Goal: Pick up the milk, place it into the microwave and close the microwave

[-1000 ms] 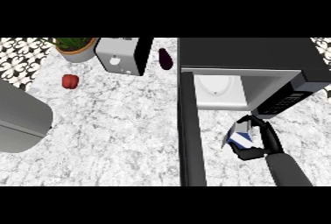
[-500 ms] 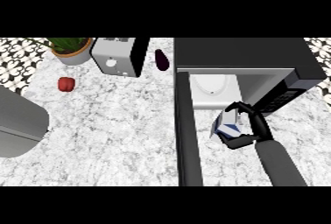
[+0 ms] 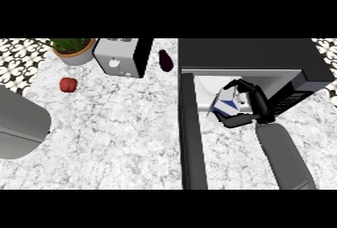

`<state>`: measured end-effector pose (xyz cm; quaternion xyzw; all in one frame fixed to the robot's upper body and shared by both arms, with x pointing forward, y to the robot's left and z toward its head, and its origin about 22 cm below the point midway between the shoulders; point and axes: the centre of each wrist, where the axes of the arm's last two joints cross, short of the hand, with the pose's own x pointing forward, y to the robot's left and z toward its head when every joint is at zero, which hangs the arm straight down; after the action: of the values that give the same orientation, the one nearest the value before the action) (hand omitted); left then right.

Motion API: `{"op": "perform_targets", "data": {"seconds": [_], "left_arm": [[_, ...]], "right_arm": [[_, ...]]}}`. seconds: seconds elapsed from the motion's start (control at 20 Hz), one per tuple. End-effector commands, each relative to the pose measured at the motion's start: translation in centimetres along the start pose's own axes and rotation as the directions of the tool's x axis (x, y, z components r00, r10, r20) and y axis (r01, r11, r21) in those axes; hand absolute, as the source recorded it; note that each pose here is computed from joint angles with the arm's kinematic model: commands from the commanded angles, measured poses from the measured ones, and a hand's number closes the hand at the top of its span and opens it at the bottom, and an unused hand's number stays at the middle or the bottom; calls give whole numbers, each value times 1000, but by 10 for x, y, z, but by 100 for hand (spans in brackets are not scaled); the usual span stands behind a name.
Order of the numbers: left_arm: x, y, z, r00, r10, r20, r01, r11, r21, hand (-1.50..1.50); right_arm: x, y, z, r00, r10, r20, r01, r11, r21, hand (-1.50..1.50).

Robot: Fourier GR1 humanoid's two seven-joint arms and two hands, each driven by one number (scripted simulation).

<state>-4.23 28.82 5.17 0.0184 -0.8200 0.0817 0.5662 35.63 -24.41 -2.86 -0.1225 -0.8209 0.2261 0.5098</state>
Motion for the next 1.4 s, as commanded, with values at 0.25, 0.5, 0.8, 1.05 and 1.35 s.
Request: {"op": "perform_targets", "data": {"seconds": [0.25,0.5,0.8,1.05,1.35], "left_arm": [[-16,13,-10,1000,17,10,-17,1000,-24,-150],[-26,10,-9,999,39,-30,-40,998,-42,-150],[-23,21,-29,1000,23,-14,-24,997,-70,-150],[-36,29,-34,1000,3,-13,-5,996,-88,-150],[-39,22,-48,1000,2,-11,-4,990,-144,-150]], "right_arm": [[20,-4,-69,989,128,-72,-131,991,-32,150],[5,-30,-71,971,191,-142,-204,975,-85,150],[6,-18,-77,947,184,-264,-257,926,-278,150],[4,-27,-80,932,250,-261,-324,898,-298,-150],[6,-13,-83,925,293,-243,-343,917,-202,-150]]}}
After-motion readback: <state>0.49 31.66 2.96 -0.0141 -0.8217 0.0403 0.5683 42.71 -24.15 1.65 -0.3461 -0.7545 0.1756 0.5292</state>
